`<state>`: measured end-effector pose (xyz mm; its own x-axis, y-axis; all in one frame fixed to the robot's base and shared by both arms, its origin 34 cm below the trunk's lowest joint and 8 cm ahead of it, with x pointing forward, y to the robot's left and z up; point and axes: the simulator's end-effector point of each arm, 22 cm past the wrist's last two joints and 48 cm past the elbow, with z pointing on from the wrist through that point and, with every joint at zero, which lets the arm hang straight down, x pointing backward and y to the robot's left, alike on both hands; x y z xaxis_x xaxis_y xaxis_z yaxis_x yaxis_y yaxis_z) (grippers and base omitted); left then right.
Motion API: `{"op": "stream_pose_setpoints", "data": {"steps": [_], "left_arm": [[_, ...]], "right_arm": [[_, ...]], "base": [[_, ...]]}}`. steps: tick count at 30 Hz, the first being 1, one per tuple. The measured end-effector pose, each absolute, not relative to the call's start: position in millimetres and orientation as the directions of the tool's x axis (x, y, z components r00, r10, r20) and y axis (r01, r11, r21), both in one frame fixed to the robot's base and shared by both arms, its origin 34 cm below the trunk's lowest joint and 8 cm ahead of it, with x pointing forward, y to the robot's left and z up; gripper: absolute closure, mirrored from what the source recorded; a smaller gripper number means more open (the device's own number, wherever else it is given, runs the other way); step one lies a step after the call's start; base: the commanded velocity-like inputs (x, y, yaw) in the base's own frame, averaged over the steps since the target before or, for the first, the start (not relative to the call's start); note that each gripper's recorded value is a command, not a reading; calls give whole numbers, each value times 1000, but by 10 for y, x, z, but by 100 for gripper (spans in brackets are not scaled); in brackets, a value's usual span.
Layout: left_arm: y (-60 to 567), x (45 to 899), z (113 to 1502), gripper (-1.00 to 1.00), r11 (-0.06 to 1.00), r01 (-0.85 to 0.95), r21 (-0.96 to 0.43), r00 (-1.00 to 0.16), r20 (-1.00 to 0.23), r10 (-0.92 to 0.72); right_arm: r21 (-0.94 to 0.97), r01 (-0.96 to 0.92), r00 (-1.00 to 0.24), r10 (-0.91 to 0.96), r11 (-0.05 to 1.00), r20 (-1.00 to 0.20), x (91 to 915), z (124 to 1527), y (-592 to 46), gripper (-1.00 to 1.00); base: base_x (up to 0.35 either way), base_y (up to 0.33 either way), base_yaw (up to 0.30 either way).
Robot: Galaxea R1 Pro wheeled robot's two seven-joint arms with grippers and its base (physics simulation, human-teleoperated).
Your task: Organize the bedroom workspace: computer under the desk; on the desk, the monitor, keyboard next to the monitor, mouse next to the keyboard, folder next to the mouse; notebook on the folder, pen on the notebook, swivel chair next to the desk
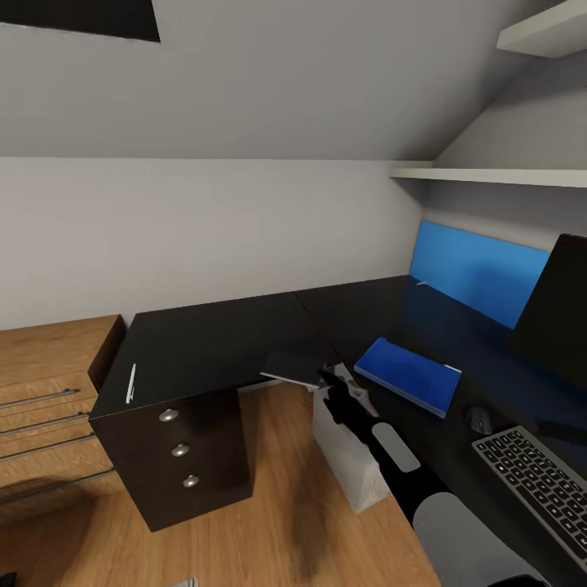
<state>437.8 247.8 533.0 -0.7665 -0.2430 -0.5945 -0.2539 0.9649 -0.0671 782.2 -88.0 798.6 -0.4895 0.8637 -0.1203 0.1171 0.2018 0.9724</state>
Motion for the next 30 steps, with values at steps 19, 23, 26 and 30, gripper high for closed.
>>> {"op": "stream_pose_setpoints", "data": {"steps": [19, 23, 26, 30], "left_arm": [[2496, 4384, 5322, -100, 963, -260, -64, -764, -597, -246], [2500, 4399, 5267, -100, 962, -264, -65, -758, -603, -249], [2508, 4418, 5232, -100, 961, -267, -67, -748, -614, -251], [2514, 4429, 5173, -100, 961, -269, -69, -741, -623, -253]], "right_arm": [[975, 90, -473, 870, 202, -137, 7841, 7983, -1094, -100], [979, 95, -460, 880, 180, -117, 7851, 7925, -1138, -100], [985, 108, -438, 896, 137, -76, 7866, 7885, -1191, -100], [988, 139, -407, 913, 64, -2, 7865, 7773, -1251, -100]], "base": [[0, 0, 0], [0, 0, 0], [0, 0, 0], [0, 0, 0]]}}
